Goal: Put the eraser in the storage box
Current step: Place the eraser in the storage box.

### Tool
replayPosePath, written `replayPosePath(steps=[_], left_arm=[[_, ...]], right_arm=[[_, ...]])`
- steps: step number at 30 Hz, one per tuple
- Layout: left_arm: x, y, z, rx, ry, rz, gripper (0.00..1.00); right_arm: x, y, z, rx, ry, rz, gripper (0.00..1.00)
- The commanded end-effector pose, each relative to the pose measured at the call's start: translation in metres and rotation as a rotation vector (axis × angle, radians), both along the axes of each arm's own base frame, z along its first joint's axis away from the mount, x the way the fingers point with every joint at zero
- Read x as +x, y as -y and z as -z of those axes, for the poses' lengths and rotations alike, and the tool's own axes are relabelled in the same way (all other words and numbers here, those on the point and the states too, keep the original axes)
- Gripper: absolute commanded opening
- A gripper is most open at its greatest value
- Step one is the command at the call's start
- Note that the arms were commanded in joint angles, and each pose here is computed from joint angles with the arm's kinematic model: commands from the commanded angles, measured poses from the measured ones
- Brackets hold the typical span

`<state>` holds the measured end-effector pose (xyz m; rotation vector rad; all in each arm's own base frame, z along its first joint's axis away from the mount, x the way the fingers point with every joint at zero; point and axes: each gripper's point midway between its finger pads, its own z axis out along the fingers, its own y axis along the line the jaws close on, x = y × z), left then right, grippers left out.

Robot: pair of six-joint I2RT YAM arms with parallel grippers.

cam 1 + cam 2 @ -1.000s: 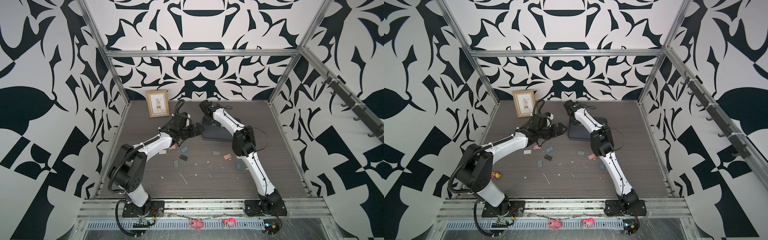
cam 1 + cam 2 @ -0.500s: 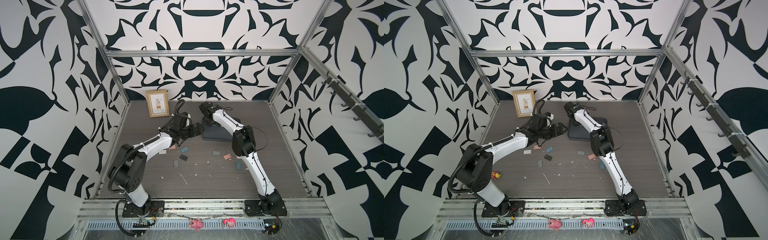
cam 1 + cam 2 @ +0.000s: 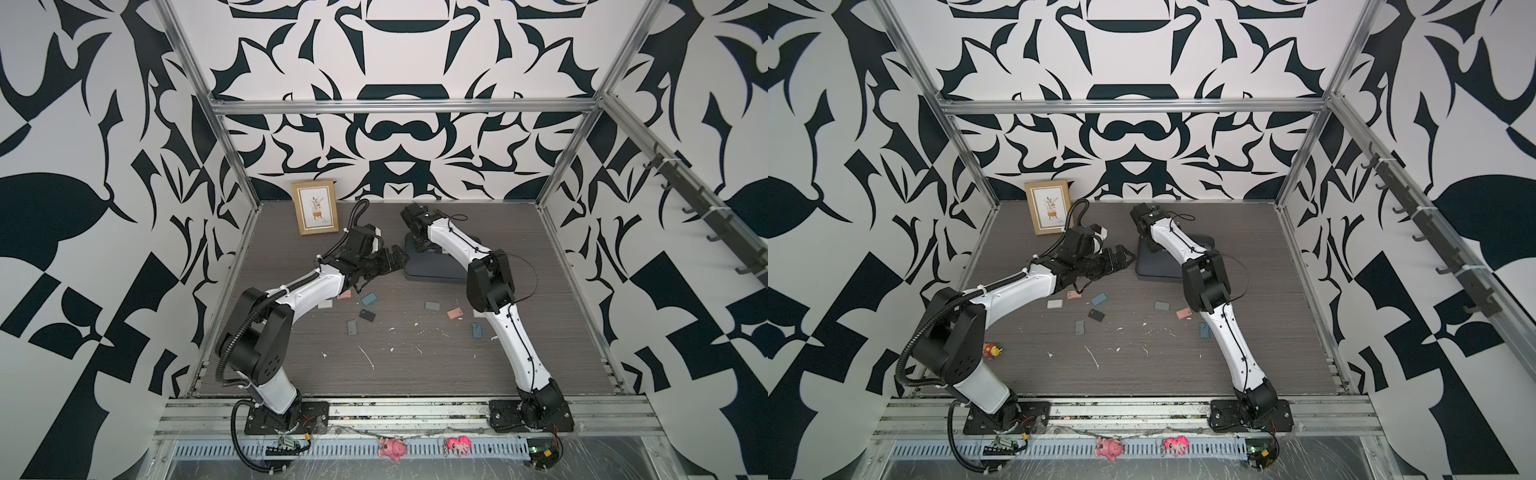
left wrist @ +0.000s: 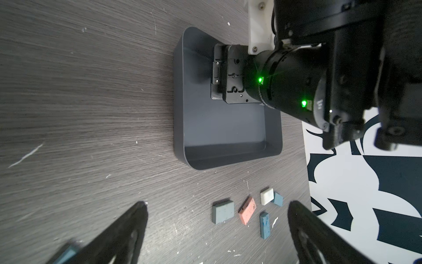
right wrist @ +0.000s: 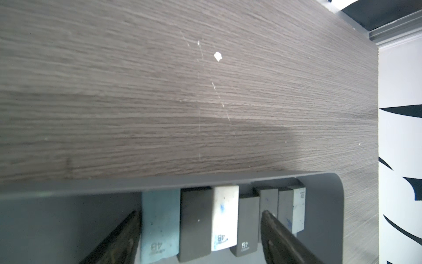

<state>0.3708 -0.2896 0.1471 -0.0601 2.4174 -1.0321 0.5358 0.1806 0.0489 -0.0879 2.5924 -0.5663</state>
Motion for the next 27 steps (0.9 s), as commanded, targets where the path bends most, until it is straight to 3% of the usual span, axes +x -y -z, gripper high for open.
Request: replayPosePath(steps=[1,21,27], left_arm=[[0.006,0.003,-0.01,-0.024,0.018,0.0,0.99],[0.002,-0.005,-0.013,0.034,0.028,0.006,0.99],[-0.003,-0.013,-0.013,0.077,0.027,0.004,0.99]], right_arm=[[0.001,0.007,-0.029,0.025,0.04,0.026,0.84],[0.001,-0.004,-0.039,0.138,0.053,0.014,0.9],[-0.003,-0.01,-0.062,0.194,0.085,0.003,0.94]])
